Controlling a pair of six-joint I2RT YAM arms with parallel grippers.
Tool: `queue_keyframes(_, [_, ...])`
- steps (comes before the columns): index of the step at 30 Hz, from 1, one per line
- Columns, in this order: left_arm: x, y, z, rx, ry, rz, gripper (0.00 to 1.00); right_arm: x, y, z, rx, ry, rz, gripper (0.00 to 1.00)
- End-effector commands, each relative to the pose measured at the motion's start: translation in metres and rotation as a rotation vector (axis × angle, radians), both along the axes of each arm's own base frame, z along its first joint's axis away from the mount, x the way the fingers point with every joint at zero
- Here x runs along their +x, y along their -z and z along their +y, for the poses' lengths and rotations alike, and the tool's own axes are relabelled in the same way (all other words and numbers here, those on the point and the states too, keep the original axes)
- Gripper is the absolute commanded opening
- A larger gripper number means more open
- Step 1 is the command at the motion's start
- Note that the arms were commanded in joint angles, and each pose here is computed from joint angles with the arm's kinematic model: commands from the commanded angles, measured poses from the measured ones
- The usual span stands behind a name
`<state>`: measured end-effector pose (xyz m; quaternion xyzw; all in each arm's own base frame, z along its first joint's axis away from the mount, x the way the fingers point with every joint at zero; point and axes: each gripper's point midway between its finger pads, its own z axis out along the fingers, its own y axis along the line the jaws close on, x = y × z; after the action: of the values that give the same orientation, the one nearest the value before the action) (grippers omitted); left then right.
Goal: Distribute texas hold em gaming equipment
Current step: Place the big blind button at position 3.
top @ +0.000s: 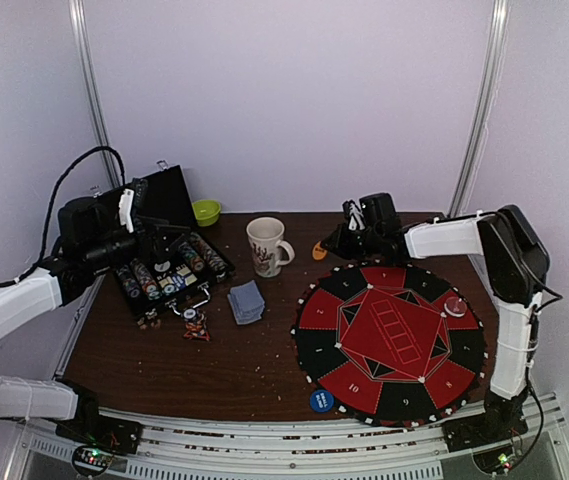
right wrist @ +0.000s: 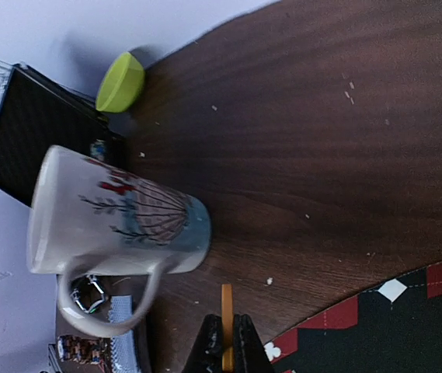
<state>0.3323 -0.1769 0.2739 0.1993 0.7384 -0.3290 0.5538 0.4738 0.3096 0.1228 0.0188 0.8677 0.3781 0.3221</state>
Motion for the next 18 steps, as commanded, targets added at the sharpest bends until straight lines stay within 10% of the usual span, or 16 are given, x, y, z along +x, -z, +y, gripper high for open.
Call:
queue_keyframes(1, [0.009,-0.013,0.013,0.008,-0.062,-0.047,0.98,0.008,0.021,0.010,0.082,0.009,0.078,0.00])
queue_keyframes(10, [0.011,-0.010,0.013,-0.001,-0.055,-0.024,0.98,0.002,0.069,-0.006,0.025,0.049,0.172,0.00])
queue_keyframes(18, [0.011,-0.013,0.019,0.002,-0.077,-0.039,0.98,0.003,0.084,-0.021,-0.069,0.080,0.196,0.24])
